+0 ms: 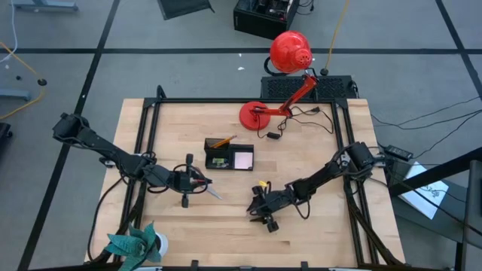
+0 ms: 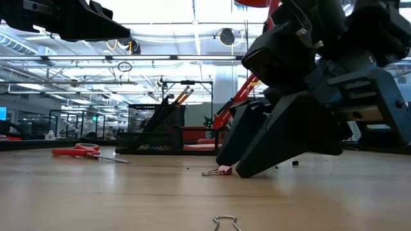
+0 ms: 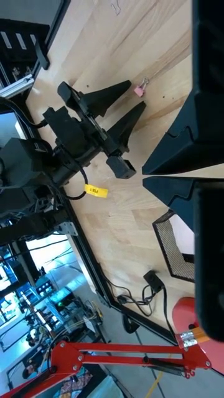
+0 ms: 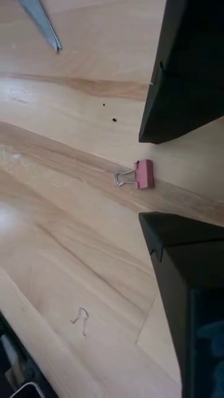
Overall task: Pick and place office supplies into organizer
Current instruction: Put the pink binder clip into the mesh desk organizer
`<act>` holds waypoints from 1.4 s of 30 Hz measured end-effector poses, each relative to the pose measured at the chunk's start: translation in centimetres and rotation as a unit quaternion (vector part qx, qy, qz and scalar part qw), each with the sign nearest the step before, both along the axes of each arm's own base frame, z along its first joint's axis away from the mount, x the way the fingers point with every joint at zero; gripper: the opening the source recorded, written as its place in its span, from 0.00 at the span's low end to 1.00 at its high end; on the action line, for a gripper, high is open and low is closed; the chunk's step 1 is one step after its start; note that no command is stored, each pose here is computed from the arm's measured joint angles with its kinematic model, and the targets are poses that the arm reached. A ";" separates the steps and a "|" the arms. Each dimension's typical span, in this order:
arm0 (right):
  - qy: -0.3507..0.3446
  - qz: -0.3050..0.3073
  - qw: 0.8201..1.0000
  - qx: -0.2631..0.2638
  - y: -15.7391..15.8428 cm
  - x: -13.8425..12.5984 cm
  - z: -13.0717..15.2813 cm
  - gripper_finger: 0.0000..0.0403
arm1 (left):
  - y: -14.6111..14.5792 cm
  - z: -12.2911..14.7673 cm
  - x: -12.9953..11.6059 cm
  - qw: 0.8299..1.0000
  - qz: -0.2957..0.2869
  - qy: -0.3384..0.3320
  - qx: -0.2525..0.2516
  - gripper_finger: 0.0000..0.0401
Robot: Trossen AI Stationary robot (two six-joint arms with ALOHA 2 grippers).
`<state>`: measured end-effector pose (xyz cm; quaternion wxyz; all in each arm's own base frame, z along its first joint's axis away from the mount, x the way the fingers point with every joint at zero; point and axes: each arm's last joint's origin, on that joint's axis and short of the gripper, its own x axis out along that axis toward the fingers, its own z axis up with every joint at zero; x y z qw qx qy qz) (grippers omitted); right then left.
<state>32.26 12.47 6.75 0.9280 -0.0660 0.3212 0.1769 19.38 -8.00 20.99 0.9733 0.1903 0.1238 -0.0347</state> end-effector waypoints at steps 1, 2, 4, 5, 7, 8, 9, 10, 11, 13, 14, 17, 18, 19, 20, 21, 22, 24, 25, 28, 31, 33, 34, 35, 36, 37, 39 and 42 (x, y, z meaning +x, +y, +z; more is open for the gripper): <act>-0.004 0.001 1.000 0.004 0.0 0.1 -0.1 0.46 | 0.0 0.0 0.0 1.000 0.000 0.000 0.000 0.06; -0.001 0.000 1.000 0.004 0.0 0.1 -0.2 0.46 | 0.0 0.0 0.0 1.000 0.000 0.000 0.000 0.06; 0.004 -0.005 1.000 0.005 -0.1 0.0 -0.5 0.46 | 0.0 0.0 0.0 1.000 0.000 0.000 -0.001 0.06; 0.005 -0.005 1.000 0.006 -0.1 0.0 -0.5 0.46 | 0.0 0.0 0.0 1.000 0.000 0.001 -0.001 0.06; 0.005 -0.006 1.000 0.006 -0.1 0.1 -0.5 0.46 | 0.0 0.0 0.0 1.000 0.000 0.001 -0.001 0.06; 0.005 -0.006 1.000 0.005 -0.1 0.1 -0.5 0.46 | 0.0 0.0 0.0 1.000 0.000 0.001 -0.001 0.06; 0.005 -0.006 1.000 0.005 -0.1 0.1 -0.5 0.46 | 0.0 0.0 0.0 1.000 0.000 0.001 -0.001 0.06; 0.005 -0.006 1.000 0.006 -0.1 0.1 -0.5 0.46 | 0.0 0.0 0.0 1.000 0.000 0.001 -0.001 0.06; 0.003 -0.005 1.000 0.006 -0.1 0.1 -0.5 0.46 | 0.0 0.0 0.0 1.000 0.000 0.001 -0.001 0.06; 0.003 -0.005 1.000 0.007 -0.1 0.1 -0.5 0.46 | 0.0 0.0 0.0 1.000 0.000 0.001 -0.001 0.06; 0.003 -0.005 1.000 0.008 -0.1 0.1 -0.5 0.46 | 0.0 0.0 0.0 1.000 0.000 0.001 -0.001 0.06; 0.002 -0.003 1.000 0.011 -0.1 0.1 -0.4 0.46 | 0.0 0.0 0.0 1.000 0.000 0.001 -0.001 0.06; 0.001 -0.001 1.000 0.015 -0.1 0.1 -0.4 0.46 | 0.0 0.0 0.0 1.000 0.000 0.001 -0.001 0.06; 0.001 -0.001 1.000 0.017 -0.1 0.2 -0.4 0.46 | 0.0 0.0 0.0 1.000 0.000 0.001 -0.001 0.06; 0.001 -0.001 1.000 0.018 -0.1 0.2 -0.4 0.46 | 0.0 0.0 0.0 1.000 0.000 0.001 -0.001 0.06; -0.001 -0.001 1.000 0.018 -0.1 0.2 -0.4 0.46 | 0.0 0.0 0.0 1.000 0.000 0.001 -0.001 0.06; -0.001 -0.002 1.000 0.019 -0.1 0.2 -0.4 0.46 | 0.0 0.0 0.0 1.000 0.000 0.001 -0.001 0.06; -0.001 -0.006 1.000 0.021 -0.1 0.2 -0.4 0.45 | 0.0 0.0 0.0 1.000 0.000 0.001 -0.001 0.06; 0.002 -0.010 1.000 0.023 -0.2 0.2 -0.5 0.45 | 0.0 0.0 0.0 1.000 0.000 0.001 -0.002 0.06; -0.006 -0.018 0.999 0.034 -0.4 0.3 -0.7 0.42 | 0.0 0.0 0.0 1.000 0.000 0.000 -0.003 0.06; -0.015 -0.026 0.998 0.049 -0.5 0.0 -1.2 0.38 | 0.0 0.0 0.0 1.000 0.001 0.000 -0.003 0.06; -0.010 -0.030 0.998 0.054 -0.6 -0.3 -1.4 0.36 | 0.0 0.0 0.0 1.000 0.001 0.000 -0.003 0.06; -0.005 -0.033 0.998 0.055 -0.7 -0.5 -1.6 0.35 | 0.0 0.0 0.0 1.000 0.001 0.001 -0.002 0.06; -0.002 -0.034 0.998 0.055 -0.7 -0.7 -1.7 0.34 | 0.0 -0.1 0.0 1.000 0.001 0.003 -0.001 0.06; 0.000 -0.035 0.998 0.055 -0.8 -0.8 -1.8 0.33 | 0.0 -0.1 0.0 1.000 0.001 0.003 -0.001 0.06; 0.002 -0.035 0.998 0.054 -0.8 -0.9 -1.8 0.32 | 0.0 -0.1 0.0 1.000 0.001 0.003 -0.001 0.06; 0.005 -0.036 0.998 0.052 -0.9 -1.0 -1.9 0.30 | 0.0 -0.1 0.0 1.000 0.001 0.004 -0.001 0.06; -0.001 -0.035 0.999 0.041 -0.9 -1.0 -1.9 0.26 | 0.0 -0.1 0.0 1.000 0.001 0.004 -0.001 0.06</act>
